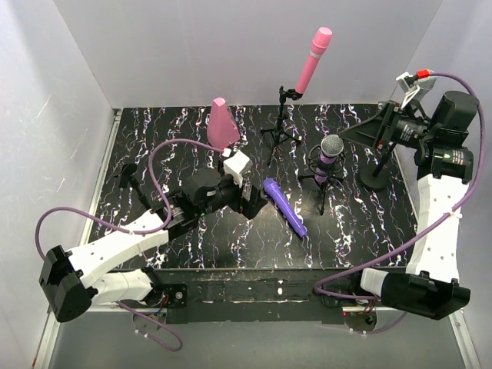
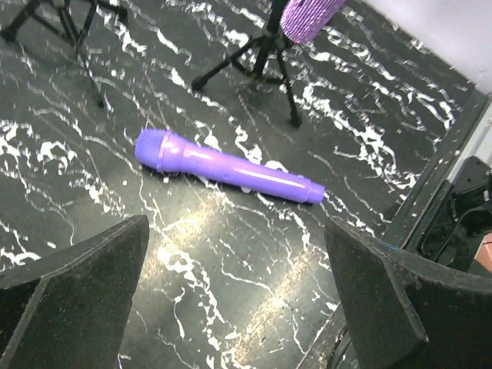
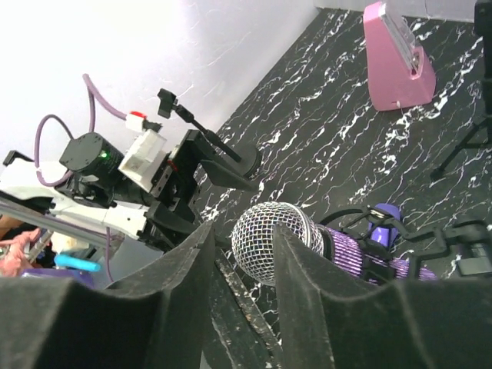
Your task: Attach the microphones to the stand
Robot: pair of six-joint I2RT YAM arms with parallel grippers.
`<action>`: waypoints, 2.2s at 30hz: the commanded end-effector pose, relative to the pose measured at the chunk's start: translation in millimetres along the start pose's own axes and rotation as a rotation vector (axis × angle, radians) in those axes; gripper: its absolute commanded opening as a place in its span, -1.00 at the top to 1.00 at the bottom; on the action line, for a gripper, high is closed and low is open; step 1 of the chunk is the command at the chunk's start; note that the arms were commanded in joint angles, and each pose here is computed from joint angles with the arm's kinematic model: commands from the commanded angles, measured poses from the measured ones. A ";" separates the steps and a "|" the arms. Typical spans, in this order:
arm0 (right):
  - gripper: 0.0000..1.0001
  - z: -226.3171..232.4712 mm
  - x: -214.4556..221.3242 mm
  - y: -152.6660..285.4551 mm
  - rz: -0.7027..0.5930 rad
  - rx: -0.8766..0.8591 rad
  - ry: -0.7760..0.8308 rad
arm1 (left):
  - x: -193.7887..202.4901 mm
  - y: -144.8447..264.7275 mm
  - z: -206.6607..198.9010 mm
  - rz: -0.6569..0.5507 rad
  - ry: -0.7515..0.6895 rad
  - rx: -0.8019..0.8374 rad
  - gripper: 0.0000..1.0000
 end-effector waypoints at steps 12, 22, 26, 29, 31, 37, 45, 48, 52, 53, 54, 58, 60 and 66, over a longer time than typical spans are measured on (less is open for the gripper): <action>-0.34 24.7 52.5 25.8 0.059 -0.329 0.278 | 21.4 11.6 20.1 0.184 0.088 -0.283 -0.96; -0.58 -3.3 110.1 32.1 0.145 0.039 0.404 | 39.3 15.1 22.5 0.222 0.112 -0.299 -0.97; -0.59 -12.3 142.0 32.9 0.180 0.017 0.397 | 44.8 14.9 24.2 0.232 0.118 -0.307 -0.96; -0.59 -21.5 157.1 31.9 0.175 0.039 0.401 | 47.7 15.7 24.3 0.235 0.125 -0.311 -0.96; -0.59 -31.6 168.1 30.6 0.176 0.062 0.380 | 49.1 16.8 24.8 0.234 0.129 -0.313 -0.96; -0.60 -51.9 186.8 27.3 0.177 0.093 0.340 | 51.2 20.2 26.0 0.234 0.125 -0.326 -0.96; -0.59 -67.1 200.8 25.9 0.195 0.113 0.304 | 54.2 20.2 26.5 0.236 0.135 -0.331 -0.96; -0.59 -69.8 204.1 25.7 0.199 0.116 0.294 | 54.8 20.4 27.0 0.236 0.136 -0.333 -0.96; -0.59 -71.2 206.4 25.7 0.202 0.120 0.287 | 55.2 19.6 26.8 0.239 0.133 -0.332 -0.96; -0.59 -71.5 206.7 25.6 0.202 0.120 0.287 | 55.2 19.6 26.8 0.239 0.133 -0.332 -0.96; -0.59 -71.4 207.0 25.8 0.203 0.123 0.288 | 55.2 19.6 26.7 0.239 0.135 -0.332 -0.96; -0.59 -72.6 208.0 26.0 0.206 0.131 0.286 | 56.2 19.1 27.1 0.241 0.136 -0.331 -0.96; -0.59 -74.2 208.2 25.9 0.209 0.140 0.288 | 56.1 19.2 27.0 0.238 0.136 -0.330 -0.96; -0.60 -108.1 215.6 31.9 0.248 0.370 0.354 | 56.4 19.0 26.4 0.236 0.138 -0.325 -0.97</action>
Point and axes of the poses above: each gripper's point midway between its finger pads, its own y axis back along the fingers, its own z axis along the line the jaws close on, x = y × z, the point moved 9 cm from there along y, back along the fingers, and after that the axes turned 3 degrees about y, right-handed, at the moved point
